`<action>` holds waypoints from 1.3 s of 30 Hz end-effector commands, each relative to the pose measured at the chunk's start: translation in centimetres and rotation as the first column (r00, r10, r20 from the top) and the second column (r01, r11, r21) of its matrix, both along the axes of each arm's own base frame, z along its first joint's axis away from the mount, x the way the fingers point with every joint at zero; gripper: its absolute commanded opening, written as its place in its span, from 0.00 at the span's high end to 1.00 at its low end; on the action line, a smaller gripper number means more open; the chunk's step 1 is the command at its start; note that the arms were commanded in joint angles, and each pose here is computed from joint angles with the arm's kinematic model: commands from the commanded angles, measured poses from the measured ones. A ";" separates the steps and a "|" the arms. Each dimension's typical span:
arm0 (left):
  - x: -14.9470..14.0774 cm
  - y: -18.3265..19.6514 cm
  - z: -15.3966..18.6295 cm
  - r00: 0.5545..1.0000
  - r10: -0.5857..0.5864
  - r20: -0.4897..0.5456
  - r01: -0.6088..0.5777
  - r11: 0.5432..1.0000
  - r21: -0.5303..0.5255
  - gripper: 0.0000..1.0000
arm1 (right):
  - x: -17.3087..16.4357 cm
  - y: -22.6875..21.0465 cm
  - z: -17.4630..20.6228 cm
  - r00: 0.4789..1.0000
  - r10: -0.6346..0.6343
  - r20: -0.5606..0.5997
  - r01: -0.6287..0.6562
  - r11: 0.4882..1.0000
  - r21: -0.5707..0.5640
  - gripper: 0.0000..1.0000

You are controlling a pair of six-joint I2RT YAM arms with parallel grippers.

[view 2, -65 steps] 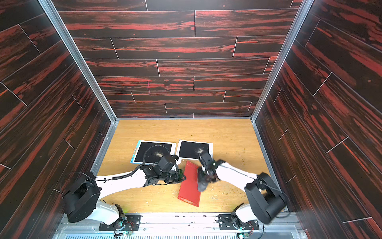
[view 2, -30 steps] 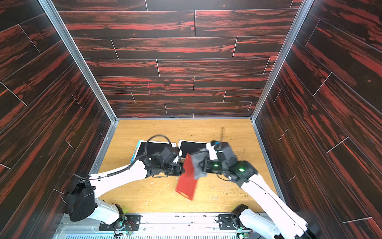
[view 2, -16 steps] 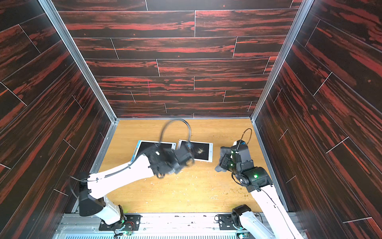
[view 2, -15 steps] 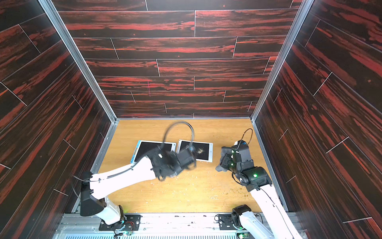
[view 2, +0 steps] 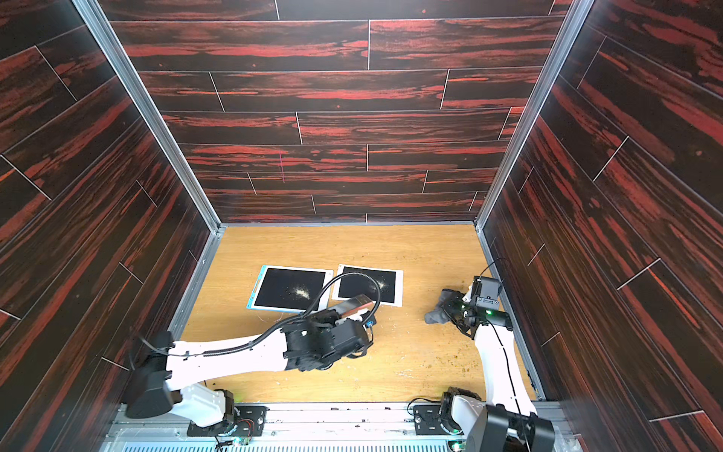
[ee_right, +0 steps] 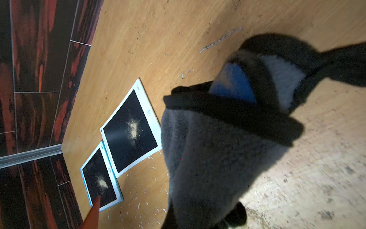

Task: Wipe the drawing tablet
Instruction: Wipe the dirt from the drawing tablet, then place the drawing tablet at the center of the board.

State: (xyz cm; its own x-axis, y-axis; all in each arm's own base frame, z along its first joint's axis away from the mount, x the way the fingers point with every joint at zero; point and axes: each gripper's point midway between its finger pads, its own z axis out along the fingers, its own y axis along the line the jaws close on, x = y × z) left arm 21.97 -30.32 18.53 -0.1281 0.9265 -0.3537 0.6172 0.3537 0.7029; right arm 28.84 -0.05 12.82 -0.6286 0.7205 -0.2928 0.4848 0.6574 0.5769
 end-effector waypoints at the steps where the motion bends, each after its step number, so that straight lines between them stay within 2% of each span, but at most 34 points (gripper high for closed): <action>1: -0.7 -1.9 0.4 0.998 -0.059 0.016 0.060 0.993 -0.101 1.00 | 2.2 -1.1 0.7 0.996 -0.047 0.080 0.044 0.998 0.037 1.00; 6: -1.3 -3.1 -1.7 0.996 -0.092 0.015 0.093 0.991 -0.098 1.00 | 5.4 -3.4 -0.4 0.988 -0.141 0.060 0.136 0.987 0.081 1.00; 12: -2.1 -4.4 -5.2 0.992 -0.124 -0.005 0.124 0.991 -0.054 0.98 | 7.5 -4.4 -2.1 0.980 -0.199 0.012 0.197 0.975 0.104 1.00; 15: -2.2 -4.8 -6.5 0.992 -0.125 -0.012 0.124 0.991 -0.040 0.89 | 8.0 -5.0 -2.7 0.977 -0.215 -0.005 0.215 0.973 0.088 1.00; 18: -2.4 -4.9 -7.2 0.991 -0.129 -0.037 0.127 0.991 -0.042 0.75 | 8.3 -5.5 -3.2 0.974 -0.227 -0.015 0.227 0.971 0.071 1.00; 23: -2.8 -5.0 -7.4 0.989 -0.130 -0.064 0.127 0.990 -0.059 0.58 | 8.7 -5.6 -4.3 0.974 -0.222 -0.041 0.224 0.972 0.067 1.00; 28: -3.4 -5.0 -6.8 0.987 -0.130 -0.097 0.119 0.987 -0.107 0.49 | 9.4 -5.2 -5.0 0.979 -0.196 -0.061 0.201 0.975 0.098 1.00; 31: -4.0 -4.4 -6.6 0.986 -0.110 -0.124 0.093 0.986 -0.137 0.47 | 9.8 -5.0 -5.2 0.981 -0.183 -0.066 0.189 0.976 0.109 1.00; 36: -5.4 -3.7 -6.1 0.973 -0.106 -0.206 0.050 0.964 -0.263 0.45 | 10.3 -4.9 -5.9 0.982 -0.171 -0.085 0.180 0.976 0.118 1.00; 39: -6.1 -3.6 -5.5 0.962 -0.108 -0.250 0.014 0.937 -0.349 0.40 | 10.5 -5.0 -6.4 0.982 -0.165 -0.095 0.176 0.977 0.119 1.00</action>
State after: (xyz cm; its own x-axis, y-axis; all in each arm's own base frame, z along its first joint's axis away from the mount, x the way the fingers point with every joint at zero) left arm 16.86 -34.01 12.01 -0.1419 0.8316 -0.5370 0.7723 0.4323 0.4655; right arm 38.69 -5.04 6.41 -0.4991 0.8539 -0.1476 0.6447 0.4797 0.5952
